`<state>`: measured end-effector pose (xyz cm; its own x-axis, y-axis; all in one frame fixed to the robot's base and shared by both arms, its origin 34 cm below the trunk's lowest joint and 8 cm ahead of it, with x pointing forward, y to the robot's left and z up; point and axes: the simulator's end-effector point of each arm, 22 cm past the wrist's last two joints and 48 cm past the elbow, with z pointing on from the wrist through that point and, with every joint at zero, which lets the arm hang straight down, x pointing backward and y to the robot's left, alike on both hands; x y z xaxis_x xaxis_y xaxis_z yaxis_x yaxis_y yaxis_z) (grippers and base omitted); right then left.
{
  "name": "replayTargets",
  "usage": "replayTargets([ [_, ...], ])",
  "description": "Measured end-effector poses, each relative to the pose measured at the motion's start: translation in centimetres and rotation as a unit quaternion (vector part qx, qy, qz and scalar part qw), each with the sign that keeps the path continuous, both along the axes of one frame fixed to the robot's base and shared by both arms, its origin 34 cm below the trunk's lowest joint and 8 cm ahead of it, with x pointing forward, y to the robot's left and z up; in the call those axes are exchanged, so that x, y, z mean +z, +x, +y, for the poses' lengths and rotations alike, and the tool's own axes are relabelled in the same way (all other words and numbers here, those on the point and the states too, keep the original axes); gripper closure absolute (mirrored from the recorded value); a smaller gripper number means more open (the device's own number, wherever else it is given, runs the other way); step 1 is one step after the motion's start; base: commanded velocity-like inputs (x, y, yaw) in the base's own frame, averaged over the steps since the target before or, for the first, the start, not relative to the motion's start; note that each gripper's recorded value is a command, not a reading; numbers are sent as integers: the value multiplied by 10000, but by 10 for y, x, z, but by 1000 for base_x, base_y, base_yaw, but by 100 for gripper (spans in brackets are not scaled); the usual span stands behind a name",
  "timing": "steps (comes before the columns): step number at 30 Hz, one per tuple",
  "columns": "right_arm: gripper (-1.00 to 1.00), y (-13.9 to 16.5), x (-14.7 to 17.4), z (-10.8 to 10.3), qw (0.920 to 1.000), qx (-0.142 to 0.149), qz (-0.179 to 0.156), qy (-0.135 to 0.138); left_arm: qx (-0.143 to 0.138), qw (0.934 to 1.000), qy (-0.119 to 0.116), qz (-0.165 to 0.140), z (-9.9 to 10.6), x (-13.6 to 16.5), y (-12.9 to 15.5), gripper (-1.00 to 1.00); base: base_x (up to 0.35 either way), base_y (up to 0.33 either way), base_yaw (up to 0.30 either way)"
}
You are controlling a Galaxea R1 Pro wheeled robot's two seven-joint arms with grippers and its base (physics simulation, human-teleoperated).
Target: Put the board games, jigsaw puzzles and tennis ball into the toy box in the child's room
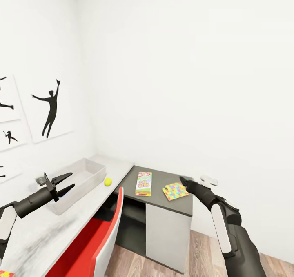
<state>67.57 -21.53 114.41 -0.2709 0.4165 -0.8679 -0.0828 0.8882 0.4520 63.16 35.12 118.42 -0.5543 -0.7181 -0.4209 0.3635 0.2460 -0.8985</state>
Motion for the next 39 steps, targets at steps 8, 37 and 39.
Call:
replayTargets([
  [8,-100,2,-6,0,10000,-3,51,8,0,10000,-2,48,0,-5,2,-100,-151,0,-185],
  [37,-100,2,-13,1,9999,14,120,12,0,10000,0,52,0,-6,2,-100,-183,0,-269],
  [39,-100,2,-12,1,9999,11,117,11,0,10000,0,47,0,-5,2,-100,-92,0,-278],
])
